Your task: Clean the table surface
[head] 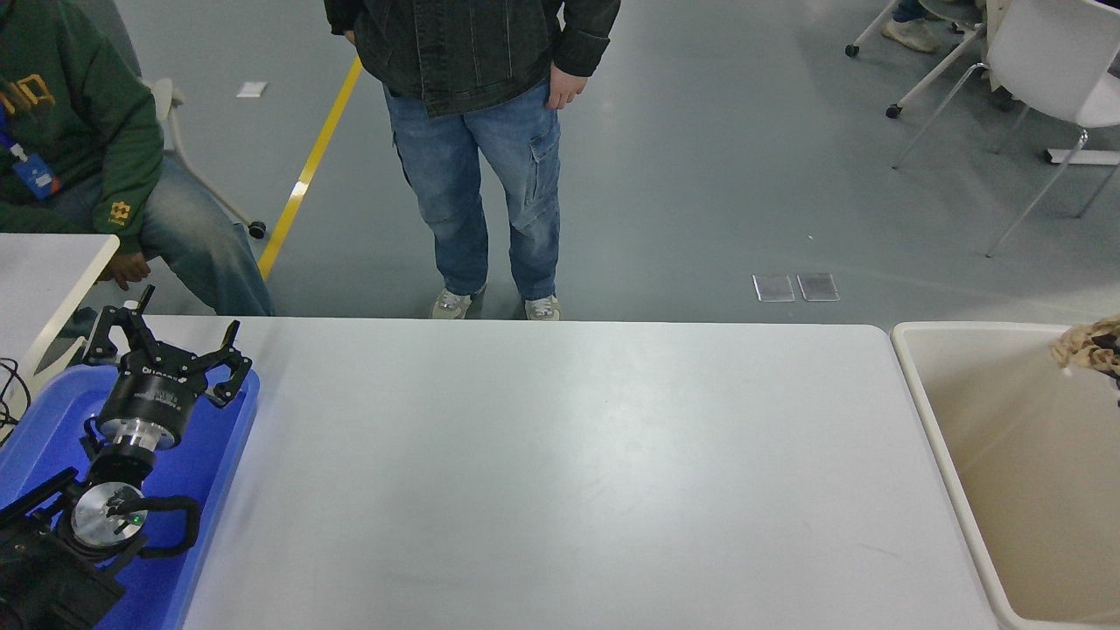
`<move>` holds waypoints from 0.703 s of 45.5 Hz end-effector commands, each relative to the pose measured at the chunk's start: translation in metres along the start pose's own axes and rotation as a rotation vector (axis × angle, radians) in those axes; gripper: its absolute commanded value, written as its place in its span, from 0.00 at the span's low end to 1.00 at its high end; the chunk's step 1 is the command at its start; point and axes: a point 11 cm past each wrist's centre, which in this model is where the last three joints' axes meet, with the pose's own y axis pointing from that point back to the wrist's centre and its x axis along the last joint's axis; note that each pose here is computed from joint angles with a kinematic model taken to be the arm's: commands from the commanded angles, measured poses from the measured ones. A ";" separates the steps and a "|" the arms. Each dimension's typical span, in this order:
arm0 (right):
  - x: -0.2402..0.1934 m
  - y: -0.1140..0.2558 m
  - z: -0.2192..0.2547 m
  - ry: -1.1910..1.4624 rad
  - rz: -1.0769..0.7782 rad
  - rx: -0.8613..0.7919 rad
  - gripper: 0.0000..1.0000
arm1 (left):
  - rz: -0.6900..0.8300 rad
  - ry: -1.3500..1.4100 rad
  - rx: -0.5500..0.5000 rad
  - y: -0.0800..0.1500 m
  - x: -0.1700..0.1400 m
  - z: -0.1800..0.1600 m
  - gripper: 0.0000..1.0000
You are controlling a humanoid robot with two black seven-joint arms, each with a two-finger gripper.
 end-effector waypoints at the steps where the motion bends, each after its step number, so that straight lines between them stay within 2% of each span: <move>1: 0.006 -0.007 0.033 -0.054 0.060 -0.039 0.00 | 0.000 0.000 0.000 0.000 0.000 0.000 1.00; 6: 0.020 -0.006 0.049 -0.080 0.125 -0.062 0.00 | 0.000 0.000 0.001 0.000 0.000 0.000 1.00; 32: 0.012 -0.021 0.105 -0.142 0.228 -0.174 0.00 | 0.000 0.000 0.001 0.000 0.000 0.000 1.00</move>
